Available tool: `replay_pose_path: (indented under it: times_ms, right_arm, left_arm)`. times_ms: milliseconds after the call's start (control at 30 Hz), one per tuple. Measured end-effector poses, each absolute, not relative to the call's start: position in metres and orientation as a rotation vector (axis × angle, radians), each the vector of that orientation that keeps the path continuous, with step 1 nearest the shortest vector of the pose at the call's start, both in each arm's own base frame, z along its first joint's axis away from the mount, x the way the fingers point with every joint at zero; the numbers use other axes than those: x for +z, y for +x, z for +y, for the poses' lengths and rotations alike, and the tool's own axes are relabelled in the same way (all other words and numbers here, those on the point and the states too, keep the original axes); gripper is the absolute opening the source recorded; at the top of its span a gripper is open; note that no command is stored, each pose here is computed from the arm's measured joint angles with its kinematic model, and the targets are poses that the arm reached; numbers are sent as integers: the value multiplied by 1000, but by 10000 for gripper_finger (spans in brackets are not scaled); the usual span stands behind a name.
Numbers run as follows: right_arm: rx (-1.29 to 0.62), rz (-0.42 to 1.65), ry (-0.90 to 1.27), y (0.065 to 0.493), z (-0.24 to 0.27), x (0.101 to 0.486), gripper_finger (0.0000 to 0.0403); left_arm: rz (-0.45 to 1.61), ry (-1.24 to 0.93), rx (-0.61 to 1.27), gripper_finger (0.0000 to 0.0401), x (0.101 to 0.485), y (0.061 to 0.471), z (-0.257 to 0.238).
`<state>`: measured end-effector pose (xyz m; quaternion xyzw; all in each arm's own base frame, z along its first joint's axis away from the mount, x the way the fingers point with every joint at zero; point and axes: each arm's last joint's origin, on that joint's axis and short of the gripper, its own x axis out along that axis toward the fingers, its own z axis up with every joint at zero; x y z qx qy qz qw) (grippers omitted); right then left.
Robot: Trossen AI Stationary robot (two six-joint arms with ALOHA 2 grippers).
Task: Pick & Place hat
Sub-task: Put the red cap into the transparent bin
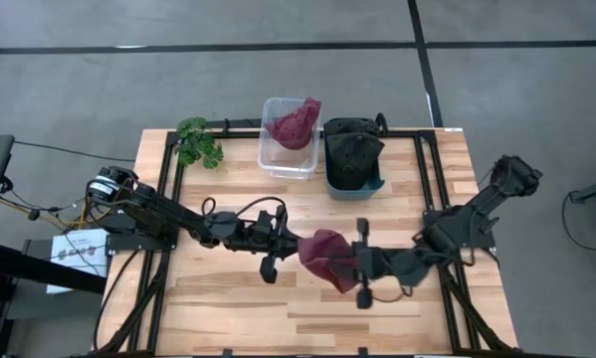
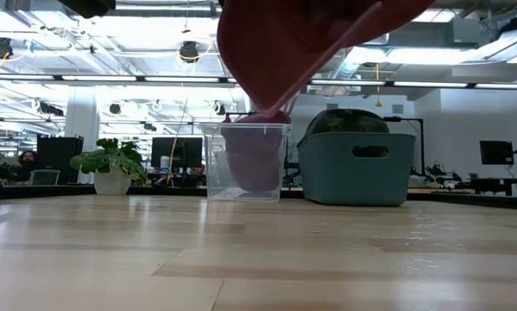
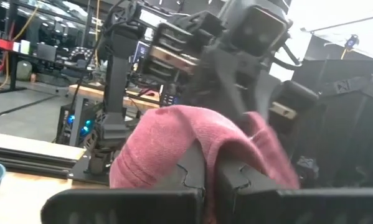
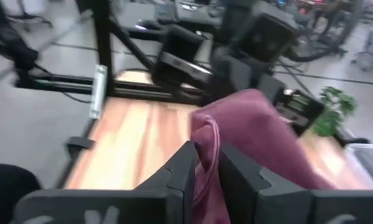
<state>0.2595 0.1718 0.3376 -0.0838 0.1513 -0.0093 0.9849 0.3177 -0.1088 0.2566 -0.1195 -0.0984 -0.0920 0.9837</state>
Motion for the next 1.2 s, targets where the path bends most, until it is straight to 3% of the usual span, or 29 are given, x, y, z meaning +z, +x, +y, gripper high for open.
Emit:
replay_pose_path:
  times_ms: [367,567,700,900,1200]
  right_arm:
    - [-84,237,-96,300,147,336,63]
    - [-63,228,-223,287,145,352,63]
    - [-36,341,-292,269,140,351,63]
    - [-61,498,-270,244,125,349,63]
    - [-62,485,-180,238,127,352,63]
  left_arm:
    - [-200,-249,-214,5,257,314,-118]
    - [-190,-195,-227,5,256,314,-119]
    - [-199,-117,-215,5,256,314,-118]
    - [-227,27,-190,5,263,312,-115]
    - [-207,112,-119,5,283,303,-91]
